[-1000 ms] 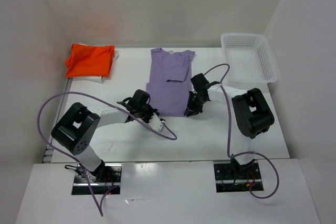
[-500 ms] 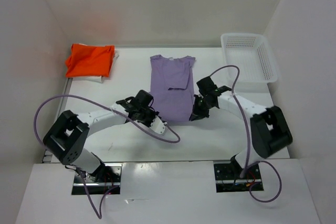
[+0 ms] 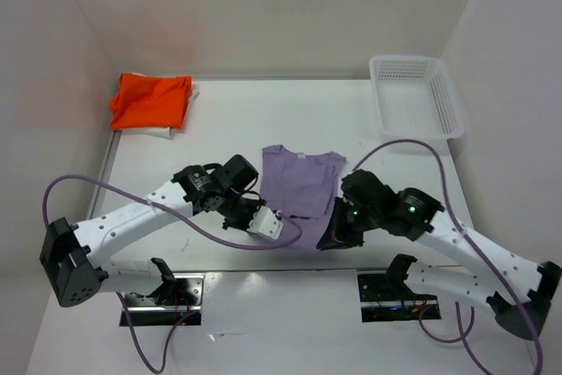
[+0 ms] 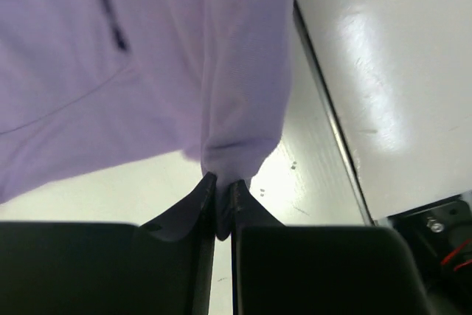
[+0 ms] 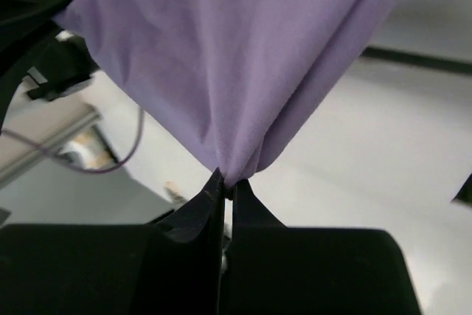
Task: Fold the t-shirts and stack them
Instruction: Fold the long partially folded tshirt into a neat square, then put the neatly folded tshirt into the corner of the board with the left arm
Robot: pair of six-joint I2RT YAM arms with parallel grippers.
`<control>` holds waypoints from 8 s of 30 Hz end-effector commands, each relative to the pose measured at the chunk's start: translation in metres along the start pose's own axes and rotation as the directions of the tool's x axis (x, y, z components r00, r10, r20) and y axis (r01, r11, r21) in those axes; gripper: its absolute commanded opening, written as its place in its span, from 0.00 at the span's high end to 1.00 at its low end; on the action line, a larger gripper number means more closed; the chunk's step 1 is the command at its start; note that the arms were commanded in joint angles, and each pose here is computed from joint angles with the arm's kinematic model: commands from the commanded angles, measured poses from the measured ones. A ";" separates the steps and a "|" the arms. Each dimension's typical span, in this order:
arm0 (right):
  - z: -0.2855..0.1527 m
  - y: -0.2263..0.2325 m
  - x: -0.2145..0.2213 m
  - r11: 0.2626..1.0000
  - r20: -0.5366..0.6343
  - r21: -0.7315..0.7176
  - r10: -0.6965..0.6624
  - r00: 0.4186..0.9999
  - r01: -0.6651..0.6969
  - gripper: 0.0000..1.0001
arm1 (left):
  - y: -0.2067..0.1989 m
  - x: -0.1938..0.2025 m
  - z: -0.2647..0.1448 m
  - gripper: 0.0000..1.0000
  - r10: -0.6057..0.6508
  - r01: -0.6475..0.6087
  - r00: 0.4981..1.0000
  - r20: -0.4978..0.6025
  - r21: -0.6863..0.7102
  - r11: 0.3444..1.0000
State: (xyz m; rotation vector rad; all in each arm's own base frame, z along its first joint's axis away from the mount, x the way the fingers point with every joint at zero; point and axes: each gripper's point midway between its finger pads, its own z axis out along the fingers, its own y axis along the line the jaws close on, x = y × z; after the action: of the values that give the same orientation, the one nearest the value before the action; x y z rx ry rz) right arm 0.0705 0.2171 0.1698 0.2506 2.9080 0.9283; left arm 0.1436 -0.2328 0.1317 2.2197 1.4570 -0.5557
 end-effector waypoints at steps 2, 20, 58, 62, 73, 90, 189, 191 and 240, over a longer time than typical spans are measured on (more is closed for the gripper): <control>-0.037 -0.001 0.003 0.990 0.054 0.029 0.134 0.990 -0.135 1.00 | -0.015 -0.032 -0.028 0.94 -0.154 0.150 0.983 0.096 0.049 0.987; -0.065 -0.053 -0.191 0.943 0.460 0.243 0.095 0.883 -0.228 1.00 | 0.202 -0.017 -0.035 0.96 -0.263 0.349 0.920 0.292 -0.299 0.888; -0.001 -0.057 -0.325 0.945 0.492 0.322 -0.124 0.862 -0.048 0.07 | 0.238 0.086 -0.033 0.00 -0.801 0.906 0.409 0.438 -0.089 0.414; 0.001 -0.062 -0.312 0.954 0.511 0.292 -0.098 0.854 -0.065 0.07 | 0.264 0.080 -0.018 0.00 -0.824 0.925 0.301 0.481 0.062 0.375; 0.017 -0.077 -0.278 0.953 0.467 0.285 -0.046 0.883 -0.102 0.07 | 0.296 0.131 0.035 0.00 -0.857 0.967 0.250 0.451 -0.164 0.195; 0.021 -0.086 -0.270 0.945 0.457 0.304 -0.032 0.889 -0.123 0.07 | 0.275 0.123 0.028 0.82 -0.854 0.972 0.235 0.464 -0.100 0.213; -0.017 -0.092 -0.279 0.883 0.505 0.439 -0.089 0.858 -0.167 0.11 | 0.249 0.552 -0.327 0.53 -0.943 0.156 0.259 0.210 -0.972 -0.174; -0.015 -0.092 -0.278 0.883 0.493 0.439 -0.084 0.866 -0.165 0.11 | 0.254 0.551 -0.328 0.36 -0.927 0.157 0.277 0.254 -0.964 -0.217; -0.088 -0.063 -0.238 0.922 0.626 0.386 -0.284 0.727 0.028 0.00 | 0.076 0.112 -0.053 0.00 -0.811 0.679 0.584 0.019 -0.558 0.476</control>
State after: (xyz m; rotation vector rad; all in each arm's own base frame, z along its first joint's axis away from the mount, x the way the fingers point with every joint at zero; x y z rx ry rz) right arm 0.2857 0.0708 0.2022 0.3286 2.3671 0.1679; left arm 0.2372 -0.1423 0.0968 1.1396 2.5357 -0.1641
